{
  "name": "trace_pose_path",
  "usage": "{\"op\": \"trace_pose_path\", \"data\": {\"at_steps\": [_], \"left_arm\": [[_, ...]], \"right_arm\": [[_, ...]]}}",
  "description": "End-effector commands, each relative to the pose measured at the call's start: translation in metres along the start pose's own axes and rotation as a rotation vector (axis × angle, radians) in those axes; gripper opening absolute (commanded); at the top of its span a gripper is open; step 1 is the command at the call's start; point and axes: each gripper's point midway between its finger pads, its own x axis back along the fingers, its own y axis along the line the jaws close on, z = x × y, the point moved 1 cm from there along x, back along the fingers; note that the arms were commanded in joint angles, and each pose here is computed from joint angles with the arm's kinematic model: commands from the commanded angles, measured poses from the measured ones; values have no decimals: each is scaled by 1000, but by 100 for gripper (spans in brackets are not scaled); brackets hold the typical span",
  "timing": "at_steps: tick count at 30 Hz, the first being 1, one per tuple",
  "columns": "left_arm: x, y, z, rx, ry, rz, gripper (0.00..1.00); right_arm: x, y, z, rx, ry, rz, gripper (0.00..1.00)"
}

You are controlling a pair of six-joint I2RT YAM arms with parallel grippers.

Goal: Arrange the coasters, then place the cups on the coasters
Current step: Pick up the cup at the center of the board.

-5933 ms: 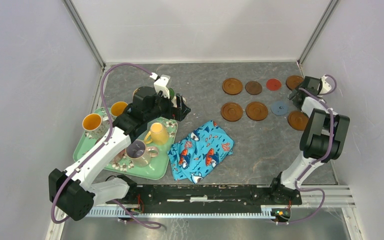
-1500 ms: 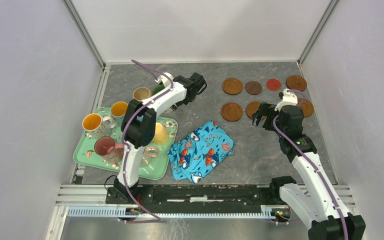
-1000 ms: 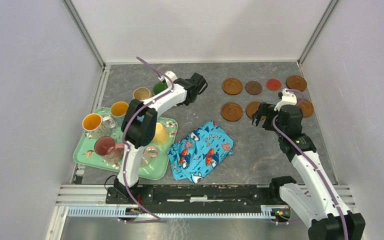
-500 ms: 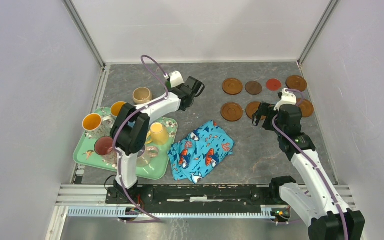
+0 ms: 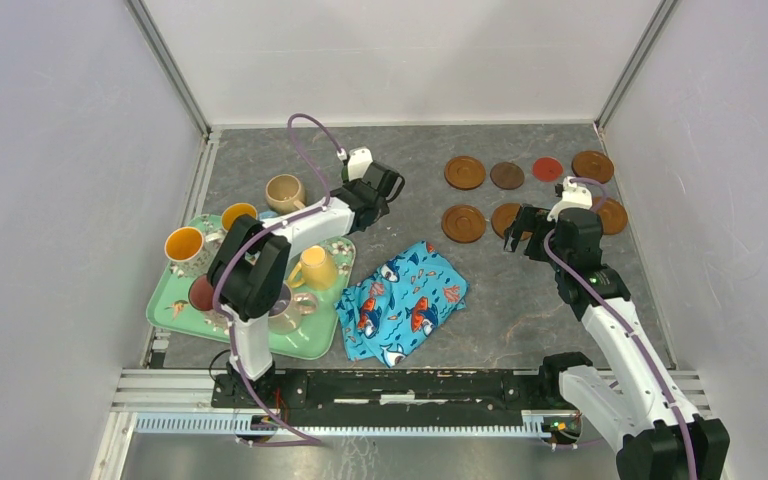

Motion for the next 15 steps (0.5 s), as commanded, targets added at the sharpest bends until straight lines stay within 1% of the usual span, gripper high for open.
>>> {"op": "trace_pose_path", "data": {"at_steps": [1, 4, 6, 12, 15], "left_arm": [[14, -5, -16, -34, -48, 56, 50], [12, -3, -13, -51, -43, 50, 58], [9, -3, -10, -66, -37, 49, 60], [4, -3, -8, -104, -39, 46, 60], [1, -2, -9, -117, -47, 33, 59]], "right_arm": [[4, 7, -24, 15, -68, -21, 98], [4, 9, -25, 16, -69, -27, 98], [5, 9, -27, 18, -76, -32, 98], [10, 12, -33, 17, -87, -43, 98], [17, 15, -41, 19, -102, -51, 98]]}}
